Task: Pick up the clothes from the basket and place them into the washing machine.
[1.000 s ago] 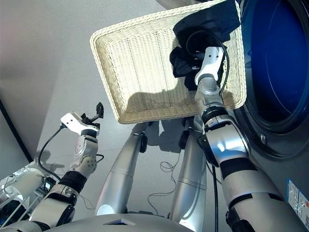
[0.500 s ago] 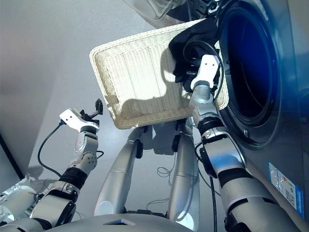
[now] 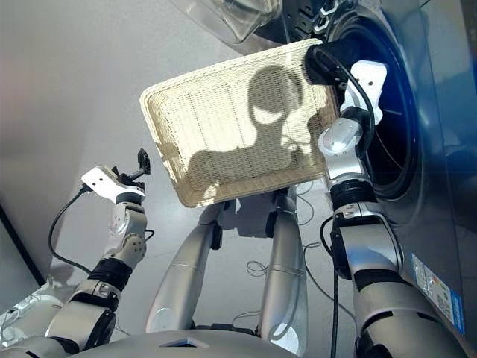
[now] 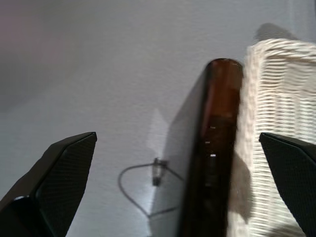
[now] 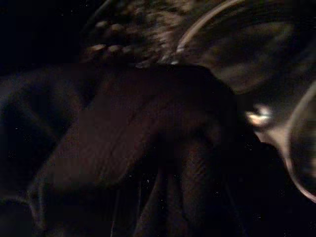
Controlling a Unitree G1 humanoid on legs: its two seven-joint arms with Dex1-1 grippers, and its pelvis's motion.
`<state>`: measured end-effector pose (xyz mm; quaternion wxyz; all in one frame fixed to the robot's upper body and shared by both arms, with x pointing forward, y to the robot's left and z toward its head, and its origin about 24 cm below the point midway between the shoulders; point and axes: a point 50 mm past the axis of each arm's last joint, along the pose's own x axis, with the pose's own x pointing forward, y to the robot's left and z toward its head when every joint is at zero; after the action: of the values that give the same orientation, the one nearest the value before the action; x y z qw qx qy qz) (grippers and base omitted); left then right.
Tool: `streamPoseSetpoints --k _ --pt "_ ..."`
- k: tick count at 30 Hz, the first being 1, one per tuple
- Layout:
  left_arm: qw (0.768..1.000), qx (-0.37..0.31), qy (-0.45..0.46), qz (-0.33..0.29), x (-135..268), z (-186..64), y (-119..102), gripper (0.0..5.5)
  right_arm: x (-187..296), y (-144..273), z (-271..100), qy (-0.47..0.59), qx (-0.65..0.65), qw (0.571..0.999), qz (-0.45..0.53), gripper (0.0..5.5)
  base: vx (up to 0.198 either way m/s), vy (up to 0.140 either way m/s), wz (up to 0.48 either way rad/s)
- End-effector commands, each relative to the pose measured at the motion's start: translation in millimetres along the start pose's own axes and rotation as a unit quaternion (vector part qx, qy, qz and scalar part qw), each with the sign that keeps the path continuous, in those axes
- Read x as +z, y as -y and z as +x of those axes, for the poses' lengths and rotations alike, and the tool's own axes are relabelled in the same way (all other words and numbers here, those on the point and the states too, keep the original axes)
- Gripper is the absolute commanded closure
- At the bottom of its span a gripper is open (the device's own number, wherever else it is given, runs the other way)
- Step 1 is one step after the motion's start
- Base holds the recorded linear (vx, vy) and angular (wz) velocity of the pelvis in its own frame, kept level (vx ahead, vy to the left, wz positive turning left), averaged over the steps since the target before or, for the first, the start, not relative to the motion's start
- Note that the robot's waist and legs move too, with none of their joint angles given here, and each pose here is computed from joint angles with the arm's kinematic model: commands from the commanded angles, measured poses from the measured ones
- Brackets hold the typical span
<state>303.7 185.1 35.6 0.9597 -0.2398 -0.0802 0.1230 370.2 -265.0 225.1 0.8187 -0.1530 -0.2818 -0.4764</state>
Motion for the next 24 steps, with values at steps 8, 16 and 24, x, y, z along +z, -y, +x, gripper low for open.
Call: streamPoseSetpoints --k 8,16,24 --pt "0.999 0.031 -0.010 -0.002 -4.1 -17.4 -22.5 0.00 21.5 106.4 103.0 -0.034 -0.268 0.963 0.000 5.50 0.000 0.000 0.000" --pt "0.999 0.028 0.007 -0.014 4.0 -11.6 -18.3 0.00 32.9 66.4 88.9 -0.006 -0.120 0.989 0.080 0.00 -0.002 -0.007 -0.001" --pt "0.999 0.026 0.004 -0.018 7.5 -10.3 -30.2 0.00 -15.0 12.5 32.8 -0.111 0.105 0.978 0.143 0.00 0.008 -0.036 -0.042"
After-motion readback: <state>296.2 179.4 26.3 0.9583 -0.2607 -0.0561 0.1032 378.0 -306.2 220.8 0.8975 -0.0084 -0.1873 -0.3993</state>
